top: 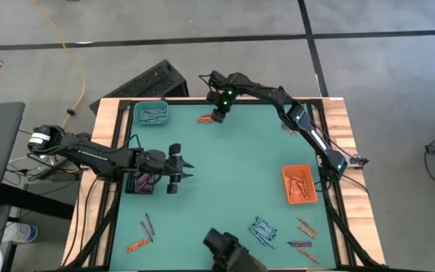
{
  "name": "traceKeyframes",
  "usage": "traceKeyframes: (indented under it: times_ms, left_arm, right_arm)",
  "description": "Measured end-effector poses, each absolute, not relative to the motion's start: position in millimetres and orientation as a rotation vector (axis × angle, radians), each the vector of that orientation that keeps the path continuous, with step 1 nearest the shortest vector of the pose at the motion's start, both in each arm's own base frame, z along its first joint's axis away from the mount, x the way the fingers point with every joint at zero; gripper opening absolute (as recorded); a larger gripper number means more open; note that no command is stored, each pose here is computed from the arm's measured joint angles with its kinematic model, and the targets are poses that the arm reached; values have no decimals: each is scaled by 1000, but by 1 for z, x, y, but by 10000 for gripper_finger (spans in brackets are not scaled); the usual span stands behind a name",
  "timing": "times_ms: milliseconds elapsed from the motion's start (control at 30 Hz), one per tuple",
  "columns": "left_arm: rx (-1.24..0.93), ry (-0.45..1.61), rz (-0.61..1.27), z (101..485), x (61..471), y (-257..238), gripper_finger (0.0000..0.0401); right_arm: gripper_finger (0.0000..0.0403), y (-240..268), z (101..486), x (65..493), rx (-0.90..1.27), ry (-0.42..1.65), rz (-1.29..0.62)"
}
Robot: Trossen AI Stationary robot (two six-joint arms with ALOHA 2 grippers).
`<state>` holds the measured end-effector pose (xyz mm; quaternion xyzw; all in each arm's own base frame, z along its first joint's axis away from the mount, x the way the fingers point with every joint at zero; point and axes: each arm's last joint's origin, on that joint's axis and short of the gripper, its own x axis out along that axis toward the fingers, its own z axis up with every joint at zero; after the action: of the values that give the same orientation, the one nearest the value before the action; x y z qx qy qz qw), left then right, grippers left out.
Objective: Sort crayons
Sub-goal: Put the orange crayon into the orange bin
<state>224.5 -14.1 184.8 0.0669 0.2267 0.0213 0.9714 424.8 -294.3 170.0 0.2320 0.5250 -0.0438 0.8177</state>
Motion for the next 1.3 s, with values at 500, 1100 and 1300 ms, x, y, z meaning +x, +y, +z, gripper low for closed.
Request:
traceKeyframes:
  times_ms: [500, 1100, 1300]
  left_arm:
    - [217, 426, 271, 192, 227, 0, 132]
    - [235, 747, 103, 151, 271, 107, 132]
    - [228, 803, 116, 133, 304, 117, 132]
  right_arm:
    - [119, -291, 168, 409, 680, 1224, -92]
    - [119, -110, 265, 431, 95, 1542, -18]
    - [119, -21, 271, 442, -28, 1533, 18]
